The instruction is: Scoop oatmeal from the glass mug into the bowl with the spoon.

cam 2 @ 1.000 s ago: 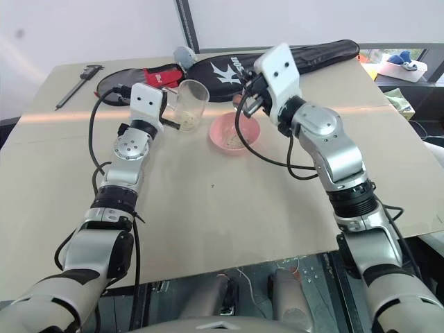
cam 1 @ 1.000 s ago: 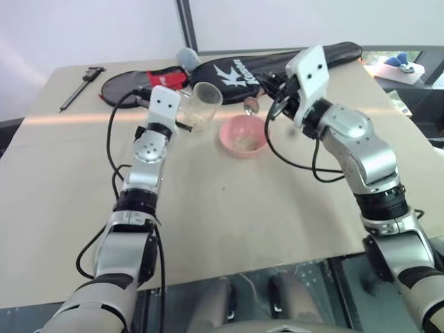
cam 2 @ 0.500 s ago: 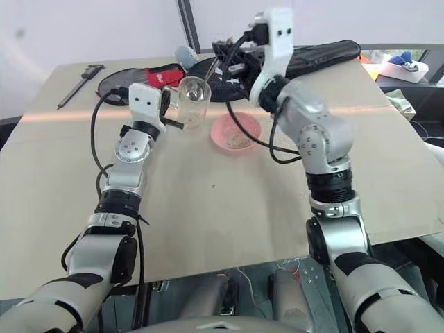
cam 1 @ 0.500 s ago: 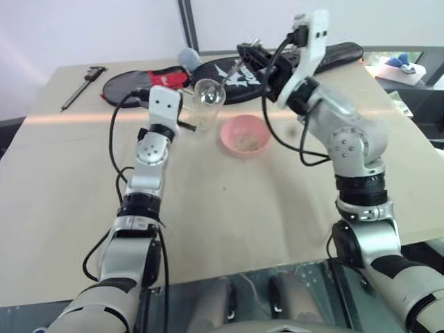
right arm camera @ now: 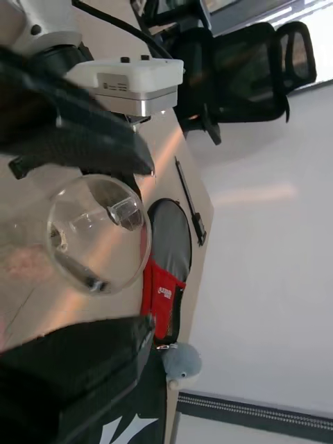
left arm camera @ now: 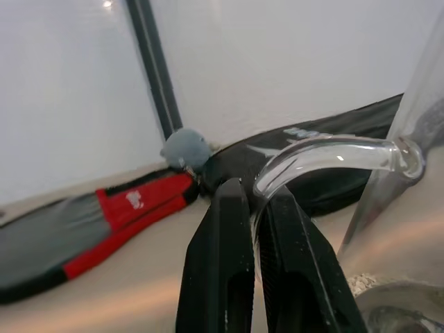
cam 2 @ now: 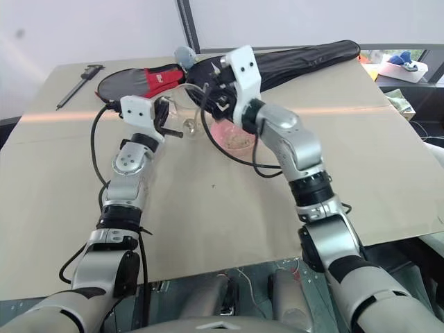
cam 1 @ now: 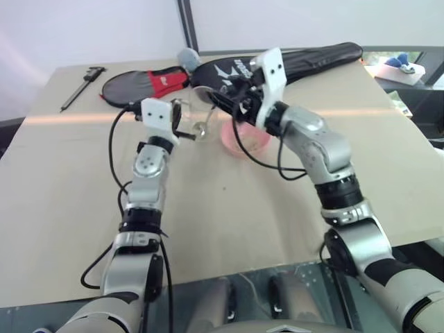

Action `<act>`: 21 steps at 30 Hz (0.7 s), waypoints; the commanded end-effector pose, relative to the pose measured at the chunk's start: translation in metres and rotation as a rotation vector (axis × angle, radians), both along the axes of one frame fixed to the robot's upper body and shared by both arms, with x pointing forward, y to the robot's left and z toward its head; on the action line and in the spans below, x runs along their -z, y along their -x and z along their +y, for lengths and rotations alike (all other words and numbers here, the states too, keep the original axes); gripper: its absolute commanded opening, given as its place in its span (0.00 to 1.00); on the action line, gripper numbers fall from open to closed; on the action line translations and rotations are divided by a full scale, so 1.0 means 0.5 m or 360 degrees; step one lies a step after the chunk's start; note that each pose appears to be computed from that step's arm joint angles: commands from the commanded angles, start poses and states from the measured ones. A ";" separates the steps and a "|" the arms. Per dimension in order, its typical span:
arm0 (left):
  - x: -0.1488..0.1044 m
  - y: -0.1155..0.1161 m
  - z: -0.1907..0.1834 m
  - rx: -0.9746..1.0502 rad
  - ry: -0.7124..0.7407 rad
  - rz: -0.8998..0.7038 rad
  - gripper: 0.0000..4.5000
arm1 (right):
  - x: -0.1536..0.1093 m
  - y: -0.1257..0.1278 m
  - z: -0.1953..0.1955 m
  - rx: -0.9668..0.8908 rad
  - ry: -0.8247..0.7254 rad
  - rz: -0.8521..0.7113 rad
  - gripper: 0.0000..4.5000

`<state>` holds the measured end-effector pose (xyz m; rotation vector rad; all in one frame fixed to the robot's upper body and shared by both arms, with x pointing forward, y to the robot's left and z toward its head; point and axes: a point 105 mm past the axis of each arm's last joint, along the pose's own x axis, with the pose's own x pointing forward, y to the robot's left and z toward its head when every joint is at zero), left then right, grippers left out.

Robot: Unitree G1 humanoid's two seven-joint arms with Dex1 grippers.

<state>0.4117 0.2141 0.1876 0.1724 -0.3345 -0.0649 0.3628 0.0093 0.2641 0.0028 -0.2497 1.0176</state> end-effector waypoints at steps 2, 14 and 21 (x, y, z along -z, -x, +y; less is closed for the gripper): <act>-0.006 0.031 0.065 -0.0101 0.0161 -0.0045 0.00 | -0.023 0.085 -0.064 -0.0148 0.0093 -0.0323 0.99; 0.074 0.101 0.141 -0.0183 0.0385 0.0049 0.00 | 0.104 0.224 -0.244 -0.0149 0.0438 -0.0383 0.99; 0.112 0.105 0.158 -0.0203 0.0431 0.0121 0.00 | 0.131 0.257 -0.290 -0.0063 0.0502 -0.0383 0.99</act>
